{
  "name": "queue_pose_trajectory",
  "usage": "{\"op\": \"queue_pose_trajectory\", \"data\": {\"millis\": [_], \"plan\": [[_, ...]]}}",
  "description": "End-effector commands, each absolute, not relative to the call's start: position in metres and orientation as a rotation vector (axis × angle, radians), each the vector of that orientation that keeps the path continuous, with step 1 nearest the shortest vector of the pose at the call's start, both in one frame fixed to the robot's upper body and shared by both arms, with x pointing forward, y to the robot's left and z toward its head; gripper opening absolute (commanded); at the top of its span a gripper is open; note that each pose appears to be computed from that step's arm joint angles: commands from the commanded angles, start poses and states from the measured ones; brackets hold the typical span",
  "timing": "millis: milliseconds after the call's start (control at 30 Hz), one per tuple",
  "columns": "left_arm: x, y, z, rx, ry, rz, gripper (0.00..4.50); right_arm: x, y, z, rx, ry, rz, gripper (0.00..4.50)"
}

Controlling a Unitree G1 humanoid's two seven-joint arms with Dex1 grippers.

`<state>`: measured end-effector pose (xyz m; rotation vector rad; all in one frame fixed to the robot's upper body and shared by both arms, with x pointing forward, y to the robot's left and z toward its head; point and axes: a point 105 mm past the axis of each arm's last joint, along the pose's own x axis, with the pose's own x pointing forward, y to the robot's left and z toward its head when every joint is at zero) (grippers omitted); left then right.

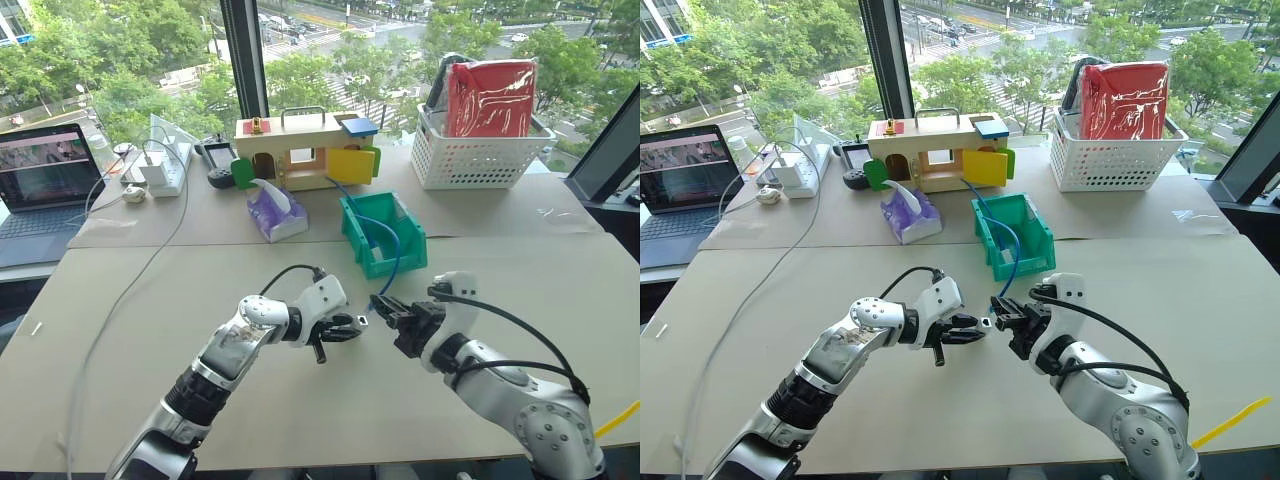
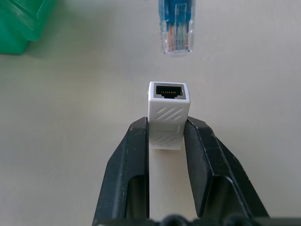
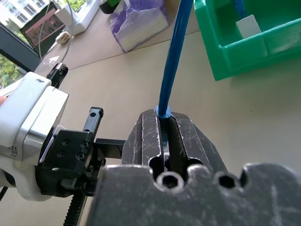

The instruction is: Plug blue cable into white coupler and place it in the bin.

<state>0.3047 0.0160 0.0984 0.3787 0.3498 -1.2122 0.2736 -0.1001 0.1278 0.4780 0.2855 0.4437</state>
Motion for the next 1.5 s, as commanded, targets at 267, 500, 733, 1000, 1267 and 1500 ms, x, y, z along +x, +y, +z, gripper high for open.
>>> {"op": "queue_pose_trajectory", "data": {"millis": [267, 500, 733, 1000, 1267, 1500], "plan": [[0.3, 0.013, 0.095, 0.395, 0.377, -1.213, 0.61, 0.276, -0.102, 0.128, 0.528, 0.245, 0.442, 0.0], [0.301, 0.014, 0.096, 0.384, 0.381, -1.189, 0.61, 0.276, -0.107, 0.116, 0.564, 0.263, 0.415, 0.0], [0.302, 0.017, 0.097, 0.383, 0.384, -1.175, 0.61, 0.277, -0.109, 0.109, 0.584, 0.269, 0.409, 0.0], [0.303, 0.016, 0.1, 0.381, 0.382, -1.17, 0.61, 0.278, -0.101, 0.11, 0.461, 0.277, 0.453, 0.0], [0.301, 0.008, 0.106, 0.343, 0.389, -1.158, 0.61, 0.276, -0.093, 0.109, 0.386, 0.285, 0.481, 0.0], [0.3, 0.006, 0.11, 0.337, 0.393, -1.157, 0.61, 0.276, -0.089, 0.106, 0.41, 0.29, 0.484, 0.0]]}}
